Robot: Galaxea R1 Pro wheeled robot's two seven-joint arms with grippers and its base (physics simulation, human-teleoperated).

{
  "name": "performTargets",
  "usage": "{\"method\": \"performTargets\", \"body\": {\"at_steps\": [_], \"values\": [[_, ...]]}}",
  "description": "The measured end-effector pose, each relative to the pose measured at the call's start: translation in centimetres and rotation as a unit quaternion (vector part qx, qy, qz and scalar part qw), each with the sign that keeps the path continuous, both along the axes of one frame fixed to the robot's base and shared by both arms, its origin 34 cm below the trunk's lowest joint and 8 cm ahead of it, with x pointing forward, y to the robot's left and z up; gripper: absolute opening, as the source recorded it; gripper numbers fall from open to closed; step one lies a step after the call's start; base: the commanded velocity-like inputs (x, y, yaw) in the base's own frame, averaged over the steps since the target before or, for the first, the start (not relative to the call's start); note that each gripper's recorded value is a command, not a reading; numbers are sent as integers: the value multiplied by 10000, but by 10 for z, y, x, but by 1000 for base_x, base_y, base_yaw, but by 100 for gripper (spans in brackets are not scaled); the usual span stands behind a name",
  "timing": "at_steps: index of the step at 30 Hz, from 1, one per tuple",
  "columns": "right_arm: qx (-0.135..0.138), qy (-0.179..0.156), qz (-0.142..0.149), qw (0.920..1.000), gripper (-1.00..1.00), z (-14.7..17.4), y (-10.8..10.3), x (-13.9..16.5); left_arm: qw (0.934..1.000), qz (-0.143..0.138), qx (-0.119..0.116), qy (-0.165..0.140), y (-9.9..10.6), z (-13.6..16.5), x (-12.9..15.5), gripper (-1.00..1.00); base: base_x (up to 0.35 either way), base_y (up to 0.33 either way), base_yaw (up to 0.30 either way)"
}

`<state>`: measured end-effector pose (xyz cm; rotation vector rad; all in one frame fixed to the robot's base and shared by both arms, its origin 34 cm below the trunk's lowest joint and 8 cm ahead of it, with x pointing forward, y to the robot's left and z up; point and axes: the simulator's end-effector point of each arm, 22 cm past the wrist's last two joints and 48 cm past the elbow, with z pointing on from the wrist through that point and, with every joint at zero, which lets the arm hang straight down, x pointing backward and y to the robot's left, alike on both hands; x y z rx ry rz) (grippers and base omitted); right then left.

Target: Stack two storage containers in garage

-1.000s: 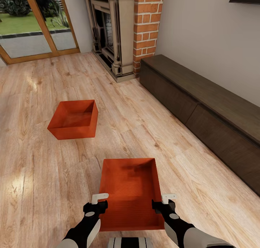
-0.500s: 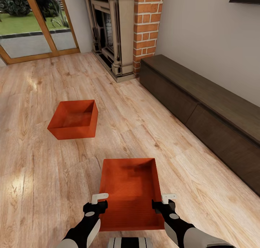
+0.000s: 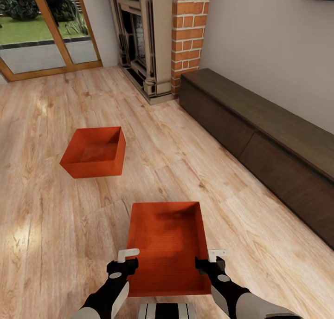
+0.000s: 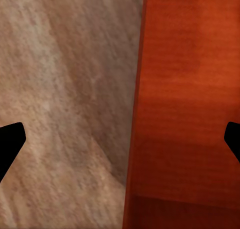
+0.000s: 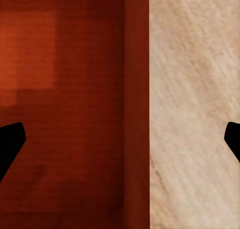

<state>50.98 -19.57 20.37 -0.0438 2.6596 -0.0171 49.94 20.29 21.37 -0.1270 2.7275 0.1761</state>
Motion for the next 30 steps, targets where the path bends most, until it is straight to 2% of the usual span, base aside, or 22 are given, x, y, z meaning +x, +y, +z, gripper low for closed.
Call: {"method": "performTargets", "body": {"at_steps": [30], "values": [[-25, 0, -4, 10000, 100, 0, -4, 0, 10000, 7, 1, -8, 0, 0, 1, 100, 0, 0, 0]]}}
